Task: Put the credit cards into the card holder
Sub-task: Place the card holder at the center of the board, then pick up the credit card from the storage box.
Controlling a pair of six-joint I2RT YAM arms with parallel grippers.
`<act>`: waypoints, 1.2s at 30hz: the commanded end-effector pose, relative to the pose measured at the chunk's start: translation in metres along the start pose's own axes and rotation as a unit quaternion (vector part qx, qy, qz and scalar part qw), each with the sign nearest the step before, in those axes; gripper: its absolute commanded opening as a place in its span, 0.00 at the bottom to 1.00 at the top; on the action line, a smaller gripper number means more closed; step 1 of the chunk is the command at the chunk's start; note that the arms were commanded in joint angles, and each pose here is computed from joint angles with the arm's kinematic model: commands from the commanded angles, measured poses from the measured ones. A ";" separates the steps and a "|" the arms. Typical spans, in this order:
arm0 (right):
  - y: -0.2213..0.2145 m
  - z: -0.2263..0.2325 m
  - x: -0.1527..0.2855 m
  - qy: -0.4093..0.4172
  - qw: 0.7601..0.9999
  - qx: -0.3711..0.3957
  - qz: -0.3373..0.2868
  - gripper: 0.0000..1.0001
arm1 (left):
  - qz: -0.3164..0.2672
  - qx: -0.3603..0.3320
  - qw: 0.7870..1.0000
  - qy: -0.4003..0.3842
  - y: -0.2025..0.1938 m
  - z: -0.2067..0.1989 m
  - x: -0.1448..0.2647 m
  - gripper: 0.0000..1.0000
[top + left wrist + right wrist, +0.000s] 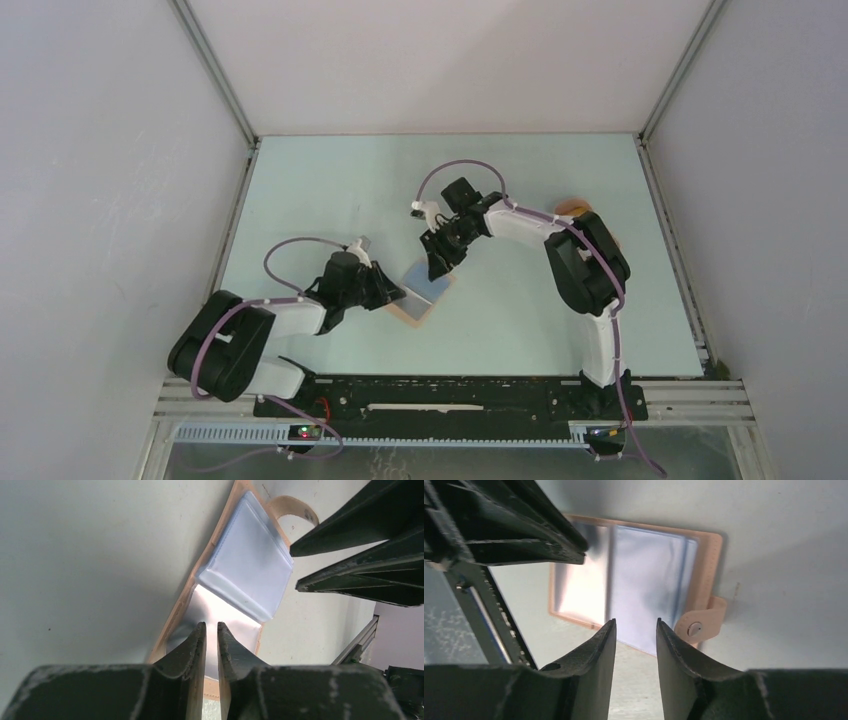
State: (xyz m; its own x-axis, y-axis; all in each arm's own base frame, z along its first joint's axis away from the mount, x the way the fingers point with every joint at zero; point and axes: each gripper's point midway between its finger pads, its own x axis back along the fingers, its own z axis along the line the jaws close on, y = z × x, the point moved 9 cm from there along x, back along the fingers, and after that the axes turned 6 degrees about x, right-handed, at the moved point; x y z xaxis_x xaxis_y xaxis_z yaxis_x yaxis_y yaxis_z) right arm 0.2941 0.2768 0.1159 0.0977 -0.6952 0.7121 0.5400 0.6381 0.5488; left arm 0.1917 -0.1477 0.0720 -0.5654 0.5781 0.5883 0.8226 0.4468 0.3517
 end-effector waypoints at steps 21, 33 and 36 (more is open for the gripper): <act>-0.051 -0.005 0.009 -0.064 0.989 -0.012 0.135 0.20 | 0.030 -0.078 0.995 0.059 0.032 -0.007 -0.034 0.20; -0.035 0.014 0.061 -0.038 0.998 0.013 0.040 0.36 | 0.056 -0.114 0.992 0.008 0.042 -0.029 -0.036 0.22; -0.030 0.021 0.076 -0.031 0.999 0.038 0.019 0.39 | 0.043 -0.120 0.992 0.003 0.045 -0.036 -0.026 0.24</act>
State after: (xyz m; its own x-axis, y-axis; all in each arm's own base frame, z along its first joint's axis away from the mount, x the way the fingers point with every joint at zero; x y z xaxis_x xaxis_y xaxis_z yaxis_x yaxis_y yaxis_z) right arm 0.2692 0.2161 0.1228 0.1079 -0.5622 0.8199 0.5578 0.7169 0.4181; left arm 0.2463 -0.1698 0.0799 -0.4730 0.5928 0.6518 0.8768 0.2439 0.4145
